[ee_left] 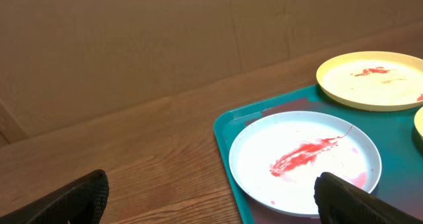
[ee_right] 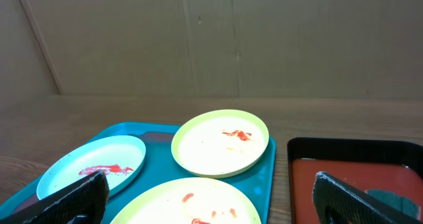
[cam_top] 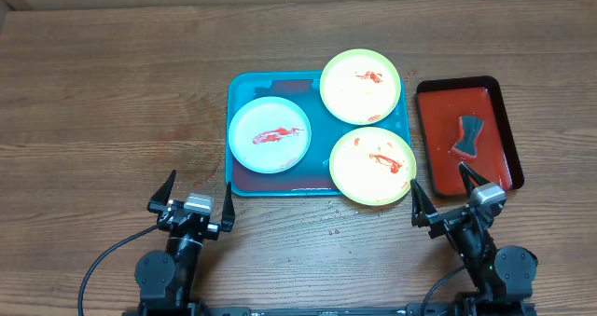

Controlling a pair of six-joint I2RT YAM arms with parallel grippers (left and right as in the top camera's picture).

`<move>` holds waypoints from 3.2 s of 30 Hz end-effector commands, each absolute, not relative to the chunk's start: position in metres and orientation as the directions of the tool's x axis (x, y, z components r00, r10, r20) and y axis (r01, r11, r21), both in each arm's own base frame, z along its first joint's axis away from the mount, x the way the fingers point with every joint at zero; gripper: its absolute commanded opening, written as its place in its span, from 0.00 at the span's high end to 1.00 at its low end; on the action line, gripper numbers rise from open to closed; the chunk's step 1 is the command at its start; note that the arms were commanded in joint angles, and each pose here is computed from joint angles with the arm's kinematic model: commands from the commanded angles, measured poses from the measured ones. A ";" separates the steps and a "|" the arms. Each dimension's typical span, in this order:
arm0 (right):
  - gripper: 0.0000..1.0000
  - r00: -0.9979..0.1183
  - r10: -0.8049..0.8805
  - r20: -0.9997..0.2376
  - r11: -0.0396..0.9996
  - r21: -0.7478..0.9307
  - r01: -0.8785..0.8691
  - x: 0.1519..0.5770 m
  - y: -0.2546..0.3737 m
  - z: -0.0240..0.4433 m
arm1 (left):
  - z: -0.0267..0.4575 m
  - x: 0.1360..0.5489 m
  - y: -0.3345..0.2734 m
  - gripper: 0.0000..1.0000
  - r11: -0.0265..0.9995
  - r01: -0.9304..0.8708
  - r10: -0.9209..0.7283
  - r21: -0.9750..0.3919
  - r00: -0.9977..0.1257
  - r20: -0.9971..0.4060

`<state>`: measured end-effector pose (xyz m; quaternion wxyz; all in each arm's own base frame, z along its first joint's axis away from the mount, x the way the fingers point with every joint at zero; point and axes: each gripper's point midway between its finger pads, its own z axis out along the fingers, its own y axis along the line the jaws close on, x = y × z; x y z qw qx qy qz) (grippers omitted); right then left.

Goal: Clean dirty plates on tray and stack at the side

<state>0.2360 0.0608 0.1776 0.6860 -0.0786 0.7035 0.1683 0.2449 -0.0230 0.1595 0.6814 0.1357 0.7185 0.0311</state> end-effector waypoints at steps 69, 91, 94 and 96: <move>0.00 0.029 0.119 -0.993 0.927 0.100 -0.360 0.231 0.063 0.205 | 0.184 0.243 -0.022 0.00 0.962 0.133 0.235 0.238 0.038 -0.971; 0.00 -0.247 0.111 -0.963 0.929 0.189 -0.319 0.238 0.063 0.299 | 0.288 0.275 -0.042 0.00 0.958 0.284 0.139 0.049 -0.306 -0.942; 0.00 -0.365 0.108 -0.925 0.929 0.224 -0.294 0.252 0.063 0.306 | 0.293 0.287 -0.049 0.00 0.950 0.311 0.149 0.014 -0.417 -0.897; 0.00 -0.454 0.105 -0.885 0.930 0.249 -0.270 0.262 0.064 0.308 | 0.296 0.296 -0.055 0.00 0.945 0.328 0.164 -0.006 -0.486 -0.858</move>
